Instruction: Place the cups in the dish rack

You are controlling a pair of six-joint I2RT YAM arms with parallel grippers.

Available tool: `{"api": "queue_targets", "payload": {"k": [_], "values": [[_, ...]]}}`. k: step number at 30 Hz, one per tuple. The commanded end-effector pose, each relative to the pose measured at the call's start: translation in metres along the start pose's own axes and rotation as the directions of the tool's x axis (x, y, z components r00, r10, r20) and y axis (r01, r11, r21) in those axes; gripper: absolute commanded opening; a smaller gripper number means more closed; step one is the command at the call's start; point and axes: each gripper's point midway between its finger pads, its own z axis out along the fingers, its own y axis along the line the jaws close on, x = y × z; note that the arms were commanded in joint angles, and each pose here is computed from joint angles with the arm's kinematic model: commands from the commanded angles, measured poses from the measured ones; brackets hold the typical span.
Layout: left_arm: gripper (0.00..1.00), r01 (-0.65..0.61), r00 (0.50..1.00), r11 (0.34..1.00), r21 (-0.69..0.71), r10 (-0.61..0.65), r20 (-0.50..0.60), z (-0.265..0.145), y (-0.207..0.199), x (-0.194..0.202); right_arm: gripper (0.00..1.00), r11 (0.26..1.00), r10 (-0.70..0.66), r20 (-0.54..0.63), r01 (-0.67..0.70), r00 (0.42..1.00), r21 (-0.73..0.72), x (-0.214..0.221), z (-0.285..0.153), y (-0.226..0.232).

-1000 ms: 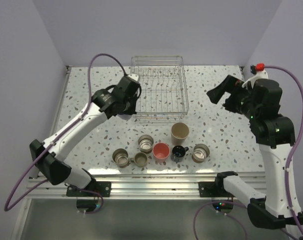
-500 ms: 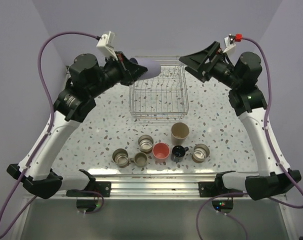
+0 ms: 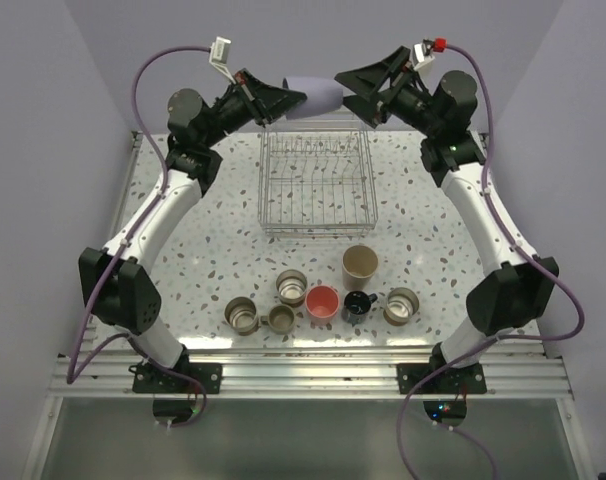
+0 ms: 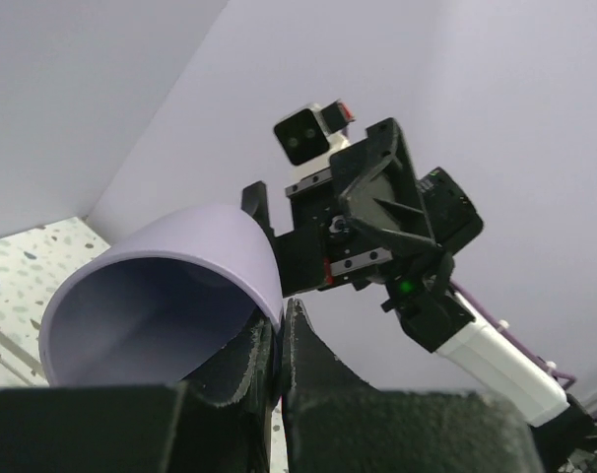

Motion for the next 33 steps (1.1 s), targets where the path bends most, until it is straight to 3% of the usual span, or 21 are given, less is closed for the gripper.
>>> {"api": "queue_targets", "payload": {"k": [1,8,21,33], "values": [[0.0,-0.07,0.997,0.961,0.269,0.056,0.058,-0.013,-0.052,-0.021,0.99,0.997,-0.048,-0.011,0.047,0.999,-0.063,-0.001,0.014,0.013],[0.0,-0.067,0.995,0.955,0.289,0.043,0.089,-0.029,-0.043,-0.041,0.99,0.994,-0.09,-0.004,0.09,0.996,0.069,0.001,0.018,-0.021],[0.0,-0.037,0.995,0.948,0.317,0.006,0.099,-0.036,-0.032,-0.032,0.98,0.998,-0.053,-0.022,0.053,0.998,-0.022,0.021,0.061,-0.007],[0.0,-0.017,0.984,0.967,0.253,-0.028,0.174,-0.026,-0.009,-0.029,0.68,1.0,-0.008,-0.081,0.005,0.997,-0.031,0.036,0.081,-0.017]]}}
